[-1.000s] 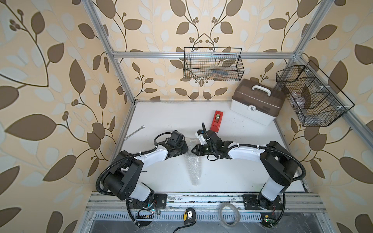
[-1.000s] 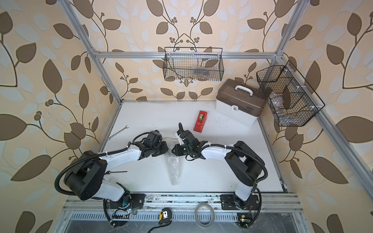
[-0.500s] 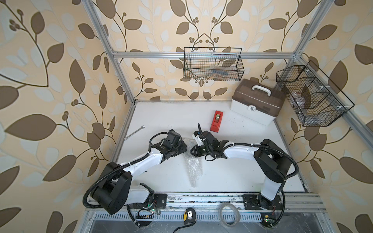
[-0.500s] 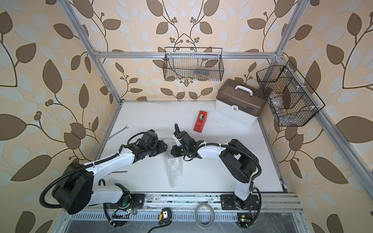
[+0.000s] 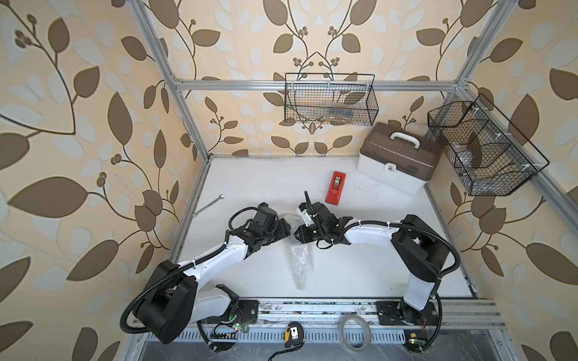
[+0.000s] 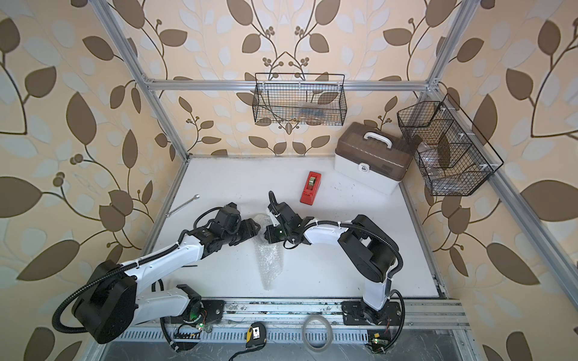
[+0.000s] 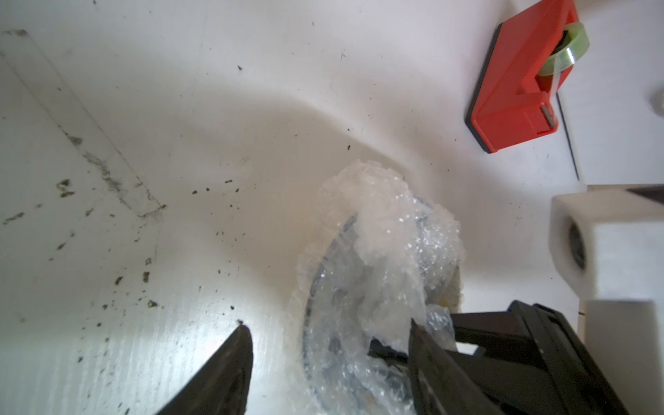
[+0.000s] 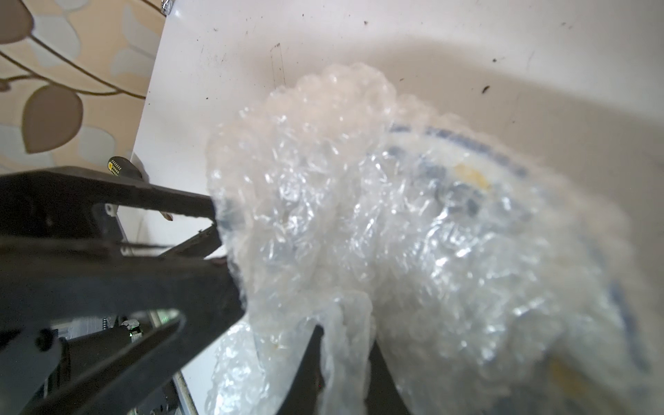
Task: Wrap bowls in bubble wrap
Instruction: Wrap the bowl in bubble wrap.
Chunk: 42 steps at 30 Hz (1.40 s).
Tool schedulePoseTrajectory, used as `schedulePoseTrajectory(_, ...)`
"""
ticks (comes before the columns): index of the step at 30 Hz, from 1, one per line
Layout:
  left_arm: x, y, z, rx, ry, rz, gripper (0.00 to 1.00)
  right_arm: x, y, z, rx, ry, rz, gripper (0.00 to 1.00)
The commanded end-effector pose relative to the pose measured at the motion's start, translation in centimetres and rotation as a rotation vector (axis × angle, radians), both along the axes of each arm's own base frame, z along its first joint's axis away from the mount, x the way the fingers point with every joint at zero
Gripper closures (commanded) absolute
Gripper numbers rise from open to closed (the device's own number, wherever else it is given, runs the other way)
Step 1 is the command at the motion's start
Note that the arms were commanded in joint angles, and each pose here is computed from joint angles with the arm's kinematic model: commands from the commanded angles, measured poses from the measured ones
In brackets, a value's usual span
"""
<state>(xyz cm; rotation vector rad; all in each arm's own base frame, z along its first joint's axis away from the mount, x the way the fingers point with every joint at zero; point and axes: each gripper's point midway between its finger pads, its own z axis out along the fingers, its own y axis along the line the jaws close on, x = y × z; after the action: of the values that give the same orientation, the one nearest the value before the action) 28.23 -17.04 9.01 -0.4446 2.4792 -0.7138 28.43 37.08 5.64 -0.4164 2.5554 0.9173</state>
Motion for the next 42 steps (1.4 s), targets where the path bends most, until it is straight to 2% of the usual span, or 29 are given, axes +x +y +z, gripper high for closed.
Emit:
schedulePoseTrajectory(1,0.6,0.2,1.6,-0.031,-0.066,0.017,0.27,-0.7,-0.3,-1.9,-0.063,0.036,0.009,0.84)
schedulePoseTrajectory(5,1.2,0.4,1.2,-0.023,-0.078,0.037,0.21,-0.8,-0.4,-2.0,-0.066,0.038,0.011,0.84)
schedulePoseTrajectory(10,2.8,-0.3,0.6,0.019,-0.066,0.019,0.21,-1.0,-0.3,-2.1,-0.066,0.041,0.014,0.84)
schedulePoseTrajectory(17,4.7,-0.3,-0.6,0.018,-0.054,0.026,0.25,-1.1,-0.4,-2.4,-0.065,0.05,0.013,0.84)
schedulePoseTrajectory(21,4.7,0.0,-1.6,0.019,-0.032,0.03,0.3,-1.1,-0.4,-2.4,-0.063,0.05,0.012,0.84)
schedulePoseTrajectory(28,3.7,-1.4,-4.3,-0.066,0.027,-0.014,0.46,-0.9,-0.4,-2.5,-0.061,0.047,0.003,0.84)
schedulePoseTrajectory(33,2.5,-1.8,-6.0,-0.115,0.057,-0.019,0.54,-0.8,-0.5,-2.9,-0.071,0.046,-0.006,0.85)
schedulePoseTrajectory(37,1.9,-1.6,-7.2,-0.103,0.087,-0.016,0.72,-0.8,-0.7,-3.0,-0.072,0.044,-0.013,0.85)
schedulePoseTrajectory(42,2.0,-1.6,-7.5,-0.092,0.1,-0.017,0.89,-0.7,-1.1,-2.9,-0.08,0.037,-0.022,0.83)
